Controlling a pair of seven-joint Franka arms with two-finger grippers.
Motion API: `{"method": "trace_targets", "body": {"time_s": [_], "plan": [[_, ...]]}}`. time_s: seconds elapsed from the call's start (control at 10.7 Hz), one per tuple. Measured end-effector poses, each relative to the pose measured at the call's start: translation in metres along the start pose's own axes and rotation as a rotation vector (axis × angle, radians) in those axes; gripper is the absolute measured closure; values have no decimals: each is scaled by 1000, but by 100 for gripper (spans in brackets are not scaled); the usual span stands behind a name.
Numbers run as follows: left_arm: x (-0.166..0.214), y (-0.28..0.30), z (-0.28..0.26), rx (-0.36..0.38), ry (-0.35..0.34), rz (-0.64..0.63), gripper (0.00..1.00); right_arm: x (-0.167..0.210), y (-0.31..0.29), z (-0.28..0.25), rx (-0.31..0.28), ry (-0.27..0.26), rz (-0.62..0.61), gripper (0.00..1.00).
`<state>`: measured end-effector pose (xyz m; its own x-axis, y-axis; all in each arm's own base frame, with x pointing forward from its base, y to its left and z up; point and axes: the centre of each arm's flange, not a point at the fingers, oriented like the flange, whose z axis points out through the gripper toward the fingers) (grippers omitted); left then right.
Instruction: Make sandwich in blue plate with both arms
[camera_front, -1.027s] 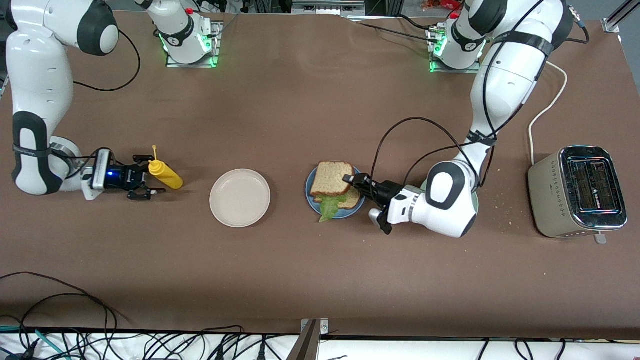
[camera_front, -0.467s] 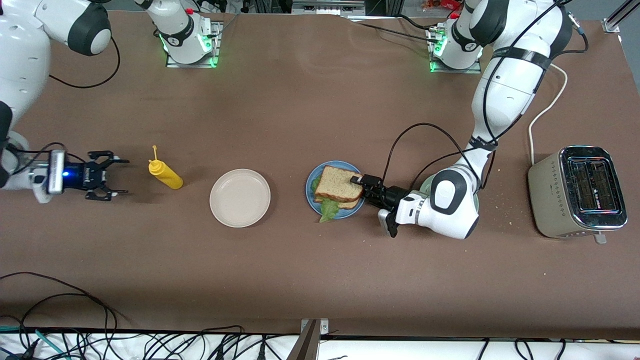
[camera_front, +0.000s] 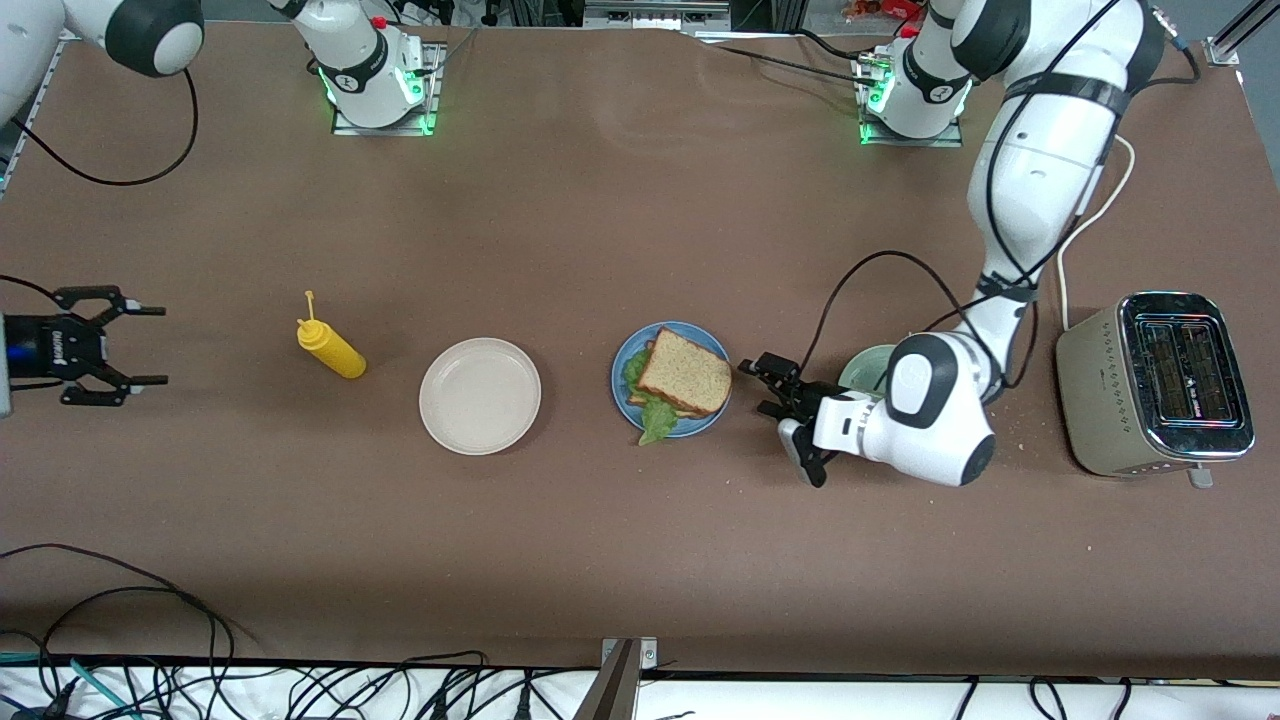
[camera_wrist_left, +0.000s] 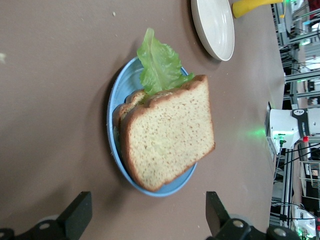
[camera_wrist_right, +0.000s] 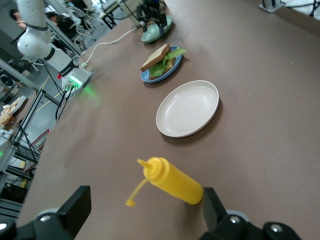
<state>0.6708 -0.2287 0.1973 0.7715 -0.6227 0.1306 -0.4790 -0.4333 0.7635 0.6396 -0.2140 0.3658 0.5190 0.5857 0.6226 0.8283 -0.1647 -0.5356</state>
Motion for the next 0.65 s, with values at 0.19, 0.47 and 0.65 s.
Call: {"method": "trace_targets", "body": {"time_s": [0.19, 0.47, 0.65], "plan": [[4, 33, -40, 94, -50, -56, 0, 57, -35, -6, -4, -98, 199, 0], [-4, 105, -109, 326, -202, -155, 0, 128, -84, 6, -81, -271, 531, 0], [-21, 162, -165, 535, -262, -255, 0, 174, -115, 20, -247, -413, 708, 0]]}}
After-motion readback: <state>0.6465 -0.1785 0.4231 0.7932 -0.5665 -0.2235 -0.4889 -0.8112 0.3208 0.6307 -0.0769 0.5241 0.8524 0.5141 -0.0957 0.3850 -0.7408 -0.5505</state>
